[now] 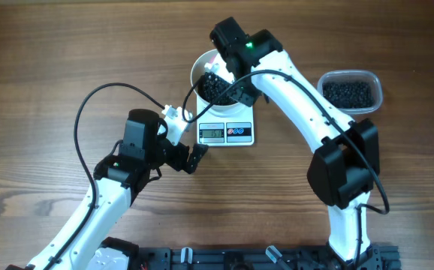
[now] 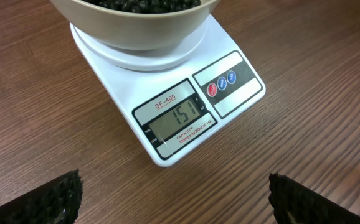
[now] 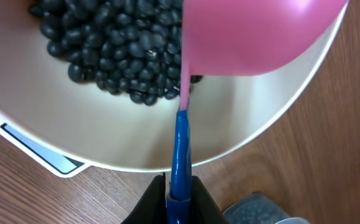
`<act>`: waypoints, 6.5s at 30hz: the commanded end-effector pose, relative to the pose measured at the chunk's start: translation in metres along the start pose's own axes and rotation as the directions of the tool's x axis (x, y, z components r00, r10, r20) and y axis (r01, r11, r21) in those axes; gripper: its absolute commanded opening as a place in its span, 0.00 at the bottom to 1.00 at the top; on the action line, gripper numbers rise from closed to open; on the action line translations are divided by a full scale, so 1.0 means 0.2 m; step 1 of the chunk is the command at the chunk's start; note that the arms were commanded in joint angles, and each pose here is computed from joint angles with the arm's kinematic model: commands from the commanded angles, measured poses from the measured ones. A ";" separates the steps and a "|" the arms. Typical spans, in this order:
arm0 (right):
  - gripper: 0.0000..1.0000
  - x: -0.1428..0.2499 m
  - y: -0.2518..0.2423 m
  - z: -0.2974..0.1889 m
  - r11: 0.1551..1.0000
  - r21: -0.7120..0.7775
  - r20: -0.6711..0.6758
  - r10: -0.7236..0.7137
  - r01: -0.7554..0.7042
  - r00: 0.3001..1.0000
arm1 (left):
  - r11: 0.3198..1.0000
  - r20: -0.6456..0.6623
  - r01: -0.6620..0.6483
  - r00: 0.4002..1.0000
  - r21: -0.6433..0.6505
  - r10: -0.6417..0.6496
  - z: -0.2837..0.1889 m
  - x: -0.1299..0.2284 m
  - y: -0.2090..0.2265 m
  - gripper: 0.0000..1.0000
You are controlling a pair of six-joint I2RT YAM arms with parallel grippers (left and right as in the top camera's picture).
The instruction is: Scoop item into bowl and weigh 150g on scale
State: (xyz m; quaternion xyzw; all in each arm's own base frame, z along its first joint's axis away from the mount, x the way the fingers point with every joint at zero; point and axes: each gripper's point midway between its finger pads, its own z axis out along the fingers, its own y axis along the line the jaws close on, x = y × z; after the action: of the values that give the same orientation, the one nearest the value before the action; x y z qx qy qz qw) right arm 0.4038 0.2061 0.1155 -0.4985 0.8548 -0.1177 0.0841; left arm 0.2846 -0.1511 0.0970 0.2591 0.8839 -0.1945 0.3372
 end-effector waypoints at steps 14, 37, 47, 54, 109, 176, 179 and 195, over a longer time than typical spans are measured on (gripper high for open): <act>0.04 0.00 0.04 0.12 0.999 -0.020 -0.029 -0.042 0.041 0.999 | 1.000 -0.001 0.003 1.000 -0.003 -0.003 0.00 0.00 0.00 1.00; 0.04 0.04 0.00 -0.12 0.937 -0.273 0.089 0.251 -0.218 0.964 | 1.000 -0.001 0.003 1.000 -0.003 -0.003 0.00 0.00 0.00 1.00; 0.04 0.08 -0.03 -0.11 0.976 -0.178 0.061 0.140 -0.127 0.988 | 1.000 -0.001 0.003 1.000 -0.003 -0.003 0.00 0.00 0.00 1.00; 0.04 0.11 -0.02 -0.07 0.997 -0.052 -0.023 0.049 -0.050 0.999 | 1.000 -0.001 0.003 1.000 -0.003 -0.003 0.00 0.00 0.00 1.00; 0.04 0.09 0.07 0.16 1.000 -0.014 -0.140 -0.030 0.028 0.990 | 1.000 -0.001 0.003 1.000 -0.003 -0.003 0.00 0.00 0.00 1.00; 0.04 0.05 0.19 -0.21 0.691 -0.705 0.120 0.339 -0.160 0.933 | 1.000 -0.001 0.003 1.000 -0.003 -0.003 0.00 0.00 0.00 1.00; 0.04 0.04 0.18 -0.24 0.667 -0.729 0.142 0.368 -0.154 0.919 | 1.000 -0.001 0.003 1.000 -0.003 -0.003 0.00 0.00 0.00 1.00; 0.04 0.37 -0.27 -0.51 0.548 -0.763 0.174 0.684 -0.342 0.708 | 1.000 -0.001 0.003 1.000 -0.003 -0.003 0.00 0.00 0.00 1.00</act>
State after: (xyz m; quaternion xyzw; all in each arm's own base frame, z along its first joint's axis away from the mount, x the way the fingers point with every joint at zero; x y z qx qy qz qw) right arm 0.3840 0.1411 0.1903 -0.2364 0.9043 0.3474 0.0752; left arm 0.2846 -0.1511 0.0971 0.2591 0.8839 -0.1947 0.3372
